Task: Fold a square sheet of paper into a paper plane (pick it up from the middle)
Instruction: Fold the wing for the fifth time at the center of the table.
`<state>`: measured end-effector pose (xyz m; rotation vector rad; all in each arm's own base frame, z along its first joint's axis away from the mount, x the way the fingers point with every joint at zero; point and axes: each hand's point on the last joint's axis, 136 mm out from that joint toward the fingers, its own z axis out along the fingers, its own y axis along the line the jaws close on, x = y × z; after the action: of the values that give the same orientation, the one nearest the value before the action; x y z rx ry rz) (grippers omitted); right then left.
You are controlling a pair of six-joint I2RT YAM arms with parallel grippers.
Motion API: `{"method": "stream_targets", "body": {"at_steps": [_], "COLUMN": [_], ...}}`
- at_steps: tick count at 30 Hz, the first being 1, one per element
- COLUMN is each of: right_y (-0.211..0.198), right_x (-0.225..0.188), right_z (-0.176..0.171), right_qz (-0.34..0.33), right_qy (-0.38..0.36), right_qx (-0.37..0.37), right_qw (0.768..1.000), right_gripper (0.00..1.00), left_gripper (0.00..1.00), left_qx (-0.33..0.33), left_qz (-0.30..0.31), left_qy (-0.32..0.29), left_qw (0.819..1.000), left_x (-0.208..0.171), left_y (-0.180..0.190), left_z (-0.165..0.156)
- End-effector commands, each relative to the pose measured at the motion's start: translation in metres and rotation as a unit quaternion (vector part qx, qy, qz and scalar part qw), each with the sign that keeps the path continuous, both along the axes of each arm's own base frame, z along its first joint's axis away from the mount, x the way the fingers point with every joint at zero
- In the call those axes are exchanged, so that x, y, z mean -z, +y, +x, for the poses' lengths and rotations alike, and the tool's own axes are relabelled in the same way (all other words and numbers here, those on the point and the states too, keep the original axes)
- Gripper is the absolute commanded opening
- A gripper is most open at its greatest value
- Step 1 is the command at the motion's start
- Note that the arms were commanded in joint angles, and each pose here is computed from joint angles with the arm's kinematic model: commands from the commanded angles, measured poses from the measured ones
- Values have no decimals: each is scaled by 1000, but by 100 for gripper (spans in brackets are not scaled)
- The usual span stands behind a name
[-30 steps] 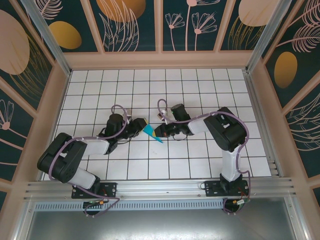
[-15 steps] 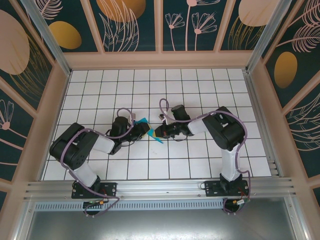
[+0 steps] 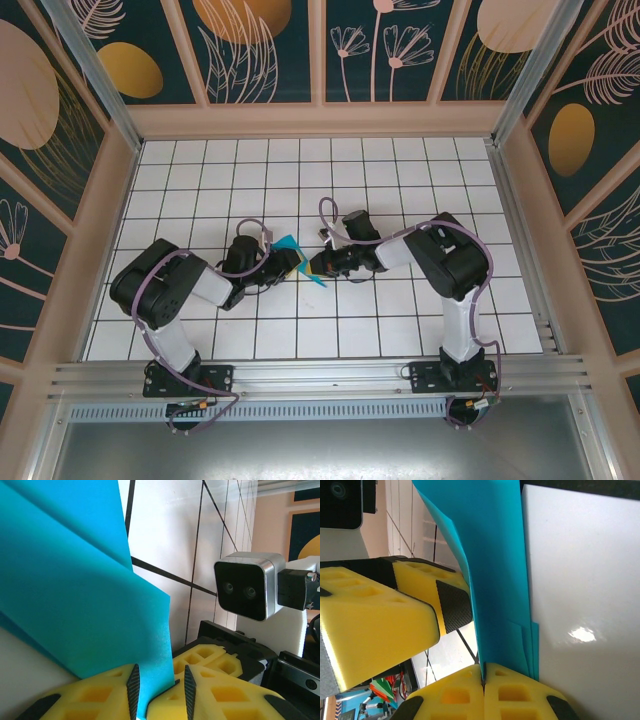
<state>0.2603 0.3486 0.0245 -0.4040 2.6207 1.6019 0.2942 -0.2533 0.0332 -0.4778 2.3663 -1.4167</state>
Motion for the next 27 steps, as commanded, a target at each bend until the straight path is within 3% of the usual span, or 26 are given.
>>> {"method": "stream_targets", "body": {"at_steps": [1, 6, 11, 16, 27], "right_y": [-9, -9, -9, -13, -26], "right_x": [23, 19, 8, 2, 10], "right_z": [-1, 2, 2, -4, -11], "right_qz": [-37, -46, -48, -52, -73], "right_qy": [23, 13, -4, -9, 0], "right_qx": [9, 5, -4, -17, -9], "right_qw": [999, 999, 999, 998, 997], "right_gripper": [0, 0, 12, 17, 13], "left_gripper": [33, 30, 26, 24, 23], "left_qx": [-4, -18, -28, -29, -27], "left_qz": [6, 36, 67, 83, 102], "left_qy": [15, 50, 79, 94, 107], "left_qw": [1000, 998, 994, 992, 989], "left_x": [6, 22, 35, 41, 48], "left_y": [-1, 5, 12, 13, 16], "left_z": [1, 0, -2, -2, -5]}}
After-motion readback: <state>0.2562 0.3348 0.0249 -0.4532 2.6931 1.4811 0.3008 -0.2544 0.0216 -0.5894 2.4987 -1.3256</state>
